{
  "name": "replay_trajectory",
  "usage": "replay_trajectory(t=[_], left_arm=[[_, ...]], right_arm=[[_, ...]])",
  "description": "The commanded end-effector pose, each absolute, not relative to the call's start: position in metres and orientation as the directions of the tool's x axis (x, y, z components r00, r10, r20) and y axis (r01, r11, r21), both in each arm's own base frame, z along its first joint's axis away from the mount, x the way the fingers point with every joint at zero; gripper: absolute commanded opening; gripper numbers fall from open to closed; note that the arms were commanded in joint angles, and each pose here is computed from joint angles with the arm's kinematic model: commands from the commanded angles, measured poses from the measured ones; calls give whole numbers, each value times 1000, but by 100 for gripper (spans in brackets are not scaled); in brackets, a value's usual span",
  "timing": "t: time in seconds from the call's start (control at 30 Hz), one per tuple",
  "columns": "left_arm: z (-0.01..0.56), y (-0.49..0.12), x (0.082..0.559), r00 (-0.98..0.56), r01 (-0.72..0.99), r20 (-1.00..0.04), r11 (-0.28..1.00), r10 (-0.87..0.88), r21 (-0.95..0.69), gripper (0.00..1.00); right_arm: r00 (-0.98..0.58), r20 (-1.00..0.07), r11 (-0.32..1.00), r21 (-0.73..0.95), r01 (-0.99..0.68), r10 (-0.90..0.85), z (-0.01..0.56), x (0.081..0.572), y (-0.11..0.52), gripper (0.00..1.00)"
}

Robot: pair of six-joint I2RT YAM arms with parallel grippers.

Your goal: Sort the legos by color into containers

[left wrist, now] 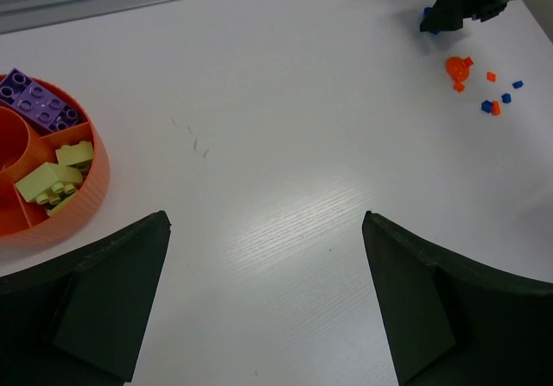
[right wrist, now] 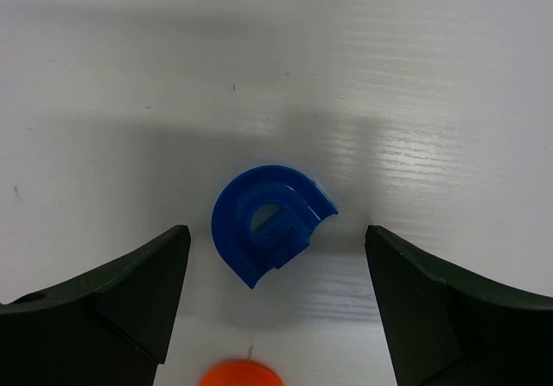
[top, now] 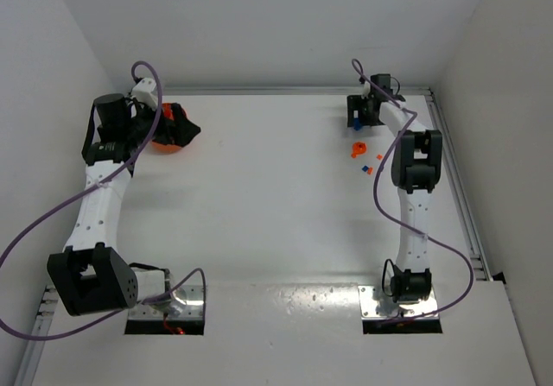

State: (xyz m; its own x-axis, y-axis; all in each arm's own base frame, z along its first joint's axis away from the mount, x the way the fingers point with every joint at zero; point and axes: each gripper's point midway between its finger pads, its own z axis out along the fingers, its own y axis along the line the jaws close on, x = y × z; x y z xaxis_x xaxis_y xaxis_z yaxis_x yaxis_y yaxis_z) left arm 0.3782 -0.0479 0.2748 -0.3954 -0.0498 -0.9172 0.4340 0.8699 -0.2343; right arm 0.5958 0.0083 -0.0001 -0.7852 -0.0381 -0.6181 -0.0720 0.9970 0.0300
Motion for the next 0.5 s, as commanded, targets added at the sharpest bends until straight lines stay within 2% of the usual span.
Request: replay_trajectory(t=[0.0, 0.2, 0.3, 0.43, 0.47], left_arm=[[301, -50, 384, -324, 454, -945, 869, -45, -197, 100], [301, -50, 384, -324, 454, -945, 869, -45, -197, 100], [301, -49, 385, -324, 446, -945, 873, -45, -194, 100], [297, -49, 384, -332, 445, -942, 873, -46, -199, 100], [297, -49, 384, -332, 445, -942, 873, -46, -199, 100]], right_arm=[[-736, -676, 999, 7, -52, -34, 18, 614, 3, 83], [-743, -668, 998, 1, -59, -43, 8, 614, 3, 79], [-749, -661, 998, 2, -59, -43, 2, 613, 3, 70], [-754, -654, 997, 5, -73, -52, -3, 612, 4, 50], [-754, -654, 997, 5, -73, -52, -3, 612, 4, 48]])
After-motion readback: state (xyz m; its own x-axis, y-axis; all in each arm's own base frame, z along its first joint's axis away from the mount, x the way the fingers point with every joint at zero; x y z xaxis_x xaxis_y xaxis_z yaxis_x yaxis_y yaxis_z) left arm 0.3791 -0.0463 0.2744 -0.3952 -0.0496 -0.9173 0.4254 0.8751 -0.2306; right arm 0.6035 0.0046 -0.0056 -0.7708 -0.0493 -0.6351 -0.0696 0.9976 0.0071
